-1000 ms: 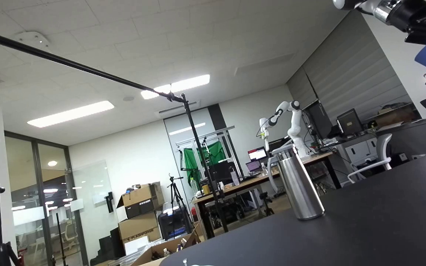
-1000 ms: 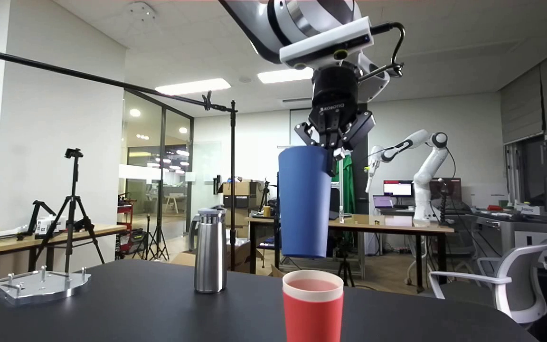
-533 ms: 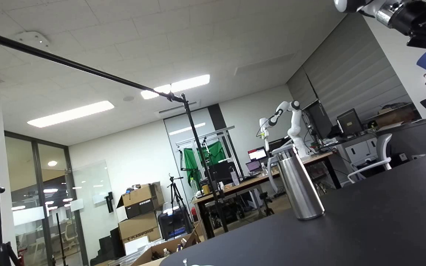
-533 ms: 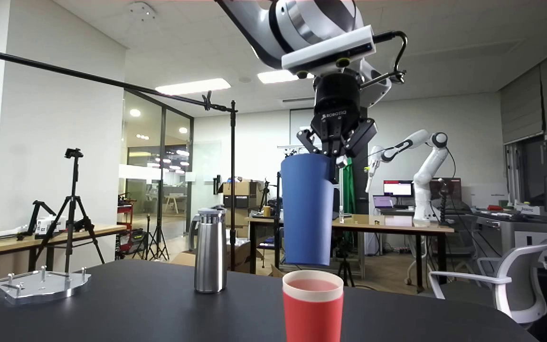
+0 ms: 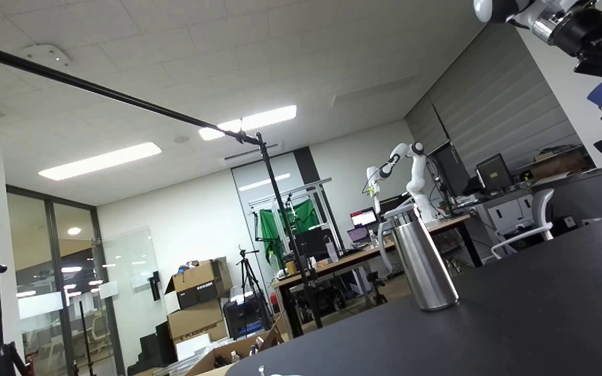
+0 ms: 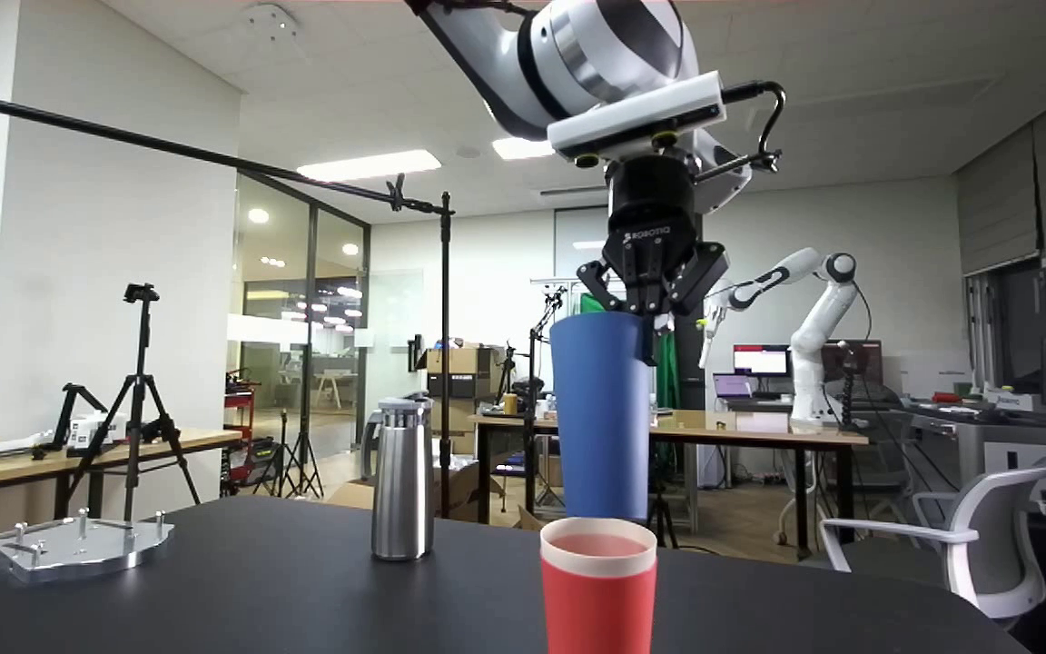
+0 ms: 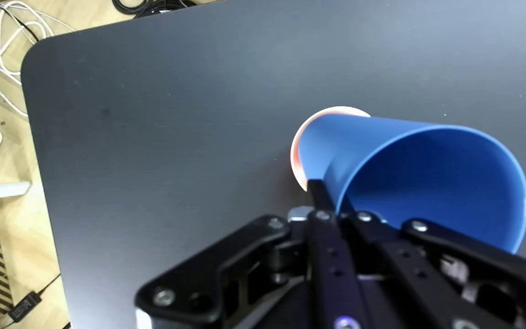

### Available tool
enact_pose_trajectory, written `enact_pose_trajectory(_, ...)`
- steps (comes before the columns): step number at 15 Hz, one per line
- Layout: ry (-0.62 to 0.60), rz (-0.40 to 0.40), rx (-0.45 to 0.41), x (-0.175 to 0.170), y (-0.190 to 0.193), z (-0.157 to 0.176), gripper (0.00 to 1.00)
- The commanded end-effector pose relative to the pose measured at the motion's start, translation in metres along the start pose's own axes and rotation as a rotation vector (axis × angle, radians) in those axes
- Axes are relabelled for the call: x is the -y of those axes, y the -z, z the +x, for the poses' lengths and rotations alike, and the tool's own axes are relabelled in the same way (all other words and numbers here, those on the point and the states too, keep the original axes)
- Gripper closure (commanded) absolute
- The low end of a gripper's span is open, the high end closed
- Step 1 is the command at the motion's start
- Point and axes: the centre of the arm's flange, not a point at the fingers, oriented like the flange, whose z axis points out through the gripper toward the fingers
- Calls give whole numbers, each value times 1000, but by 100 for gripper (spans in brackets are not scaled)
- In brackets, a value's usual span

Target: Stack up the cups

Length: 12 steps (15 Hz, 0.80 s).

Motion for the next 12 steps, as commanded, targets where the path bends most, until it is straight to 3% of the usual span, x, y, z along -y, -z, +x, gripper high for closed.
enact_pose_trajectory(1, -2, 4, -15, -4, -6, 1, 99)
enact_pose_trajectory(12, 4, 2, -9, 0, -21, 7, 99)
